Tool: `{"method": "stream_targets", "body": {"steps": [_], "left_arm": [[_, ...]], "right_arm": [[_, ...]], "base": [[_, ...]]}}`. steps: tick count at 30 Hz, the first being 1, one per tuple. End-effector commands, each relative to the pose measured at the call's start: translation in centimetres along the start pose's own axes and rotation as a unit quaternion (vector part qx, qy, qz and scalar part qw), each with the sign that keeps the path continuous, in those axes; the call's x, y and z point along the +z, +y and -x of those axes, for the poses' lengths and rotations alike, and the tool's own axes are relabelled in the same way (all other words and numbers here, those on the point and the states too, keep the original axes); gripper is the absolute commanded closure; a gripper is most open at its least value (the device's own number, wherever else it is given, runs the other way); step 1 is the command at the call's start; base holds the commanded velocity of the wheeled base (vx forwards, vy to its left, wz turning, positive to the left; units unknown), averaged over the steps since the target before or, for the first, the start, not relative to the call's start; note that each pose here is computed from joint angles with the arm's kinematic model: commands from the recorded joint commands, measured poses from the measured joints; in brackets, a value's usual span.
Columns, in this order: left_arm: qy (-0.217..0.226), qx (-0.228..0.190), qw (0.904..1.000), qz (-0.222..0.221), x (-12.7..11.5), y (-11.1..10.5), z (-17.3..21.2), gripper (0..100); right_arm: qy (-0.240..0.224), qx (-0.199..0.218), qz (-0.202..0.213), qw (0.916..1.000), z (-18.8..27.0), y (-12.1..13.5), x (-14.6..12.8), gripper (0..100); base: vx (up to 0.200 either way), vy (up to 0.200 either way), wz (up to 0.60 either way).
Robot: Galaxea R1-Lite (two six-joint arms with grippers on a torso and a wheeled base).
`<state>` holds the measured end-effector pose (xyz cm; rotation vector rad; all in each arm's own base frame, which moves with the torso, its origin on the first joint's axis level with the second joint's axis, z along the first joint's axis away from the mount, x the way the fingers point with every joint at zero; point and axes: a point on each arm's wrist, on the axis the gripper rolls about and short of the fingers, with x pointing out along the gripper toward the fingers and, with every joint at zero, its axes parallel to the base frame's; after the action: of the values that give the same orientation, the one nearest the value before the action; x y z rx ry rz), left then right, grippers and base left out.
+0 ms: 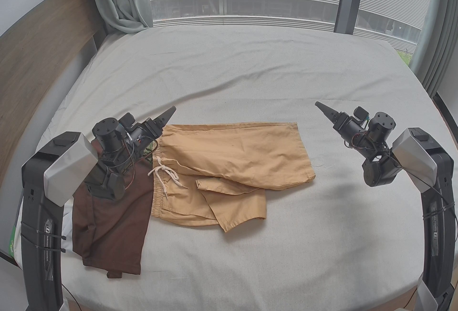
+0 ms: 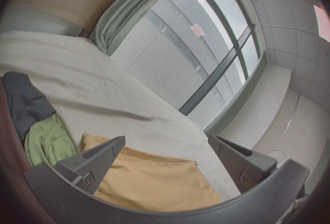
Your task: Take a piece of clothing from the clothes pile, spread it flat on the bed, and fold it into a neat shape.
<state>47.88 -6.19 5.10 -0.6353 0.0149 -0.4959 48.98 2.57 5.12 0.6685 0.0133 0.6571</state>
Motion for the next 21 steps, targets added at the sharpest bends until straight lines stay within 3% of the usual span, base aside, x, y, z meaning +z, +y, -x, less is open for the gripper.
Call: {"method": "stream_targets", "body": {"steps": [1, 8, 12, 18, 21], "left_arm": [[0.012, 0.017, 0.9998, 0.007, 0.8, -0.4, 0.6, 0], [0.032, 0.025, 0.9991, 0.012, 2.8, -3.3, 4.1, 0], [0.046, 0.006, 0.9988, 0.011, 3.8, -4.8, 7.2, 0], [0.086, -0.028, 0.9958, 0.01, 1.9, -5.7, 11.7, 0], [0.102, -0.022, 0.9945, 0.009, 1.0, -5.7, 12.8, 0]], "right_arm": [[0.016, 0.004, 0.001, 0.9999, 1.6, 2.4, -1.1, 0], [0.069, 0.001, 0.01, 0.9976, 4.1, 6.2, -4.1, 0], [0.107, 0.009, 0.025, 0.9939, 5.0, 9.0, -5.9, 0], [0.149, 0.045, 0.024, 0.9875, 5.1, 14.2, -8.8, 0], [0.165, 0.067, 0.034, 0.9834, 5.0, 15.8, -10.0, 0]], "base": [[0.0, 0.0, 0.0], [0.0, 0.0, 0.0], [0.0, 0.0, 0.0], [0.0, 0.0, 0.0], [0.0, 0.0, 0.0]]}}
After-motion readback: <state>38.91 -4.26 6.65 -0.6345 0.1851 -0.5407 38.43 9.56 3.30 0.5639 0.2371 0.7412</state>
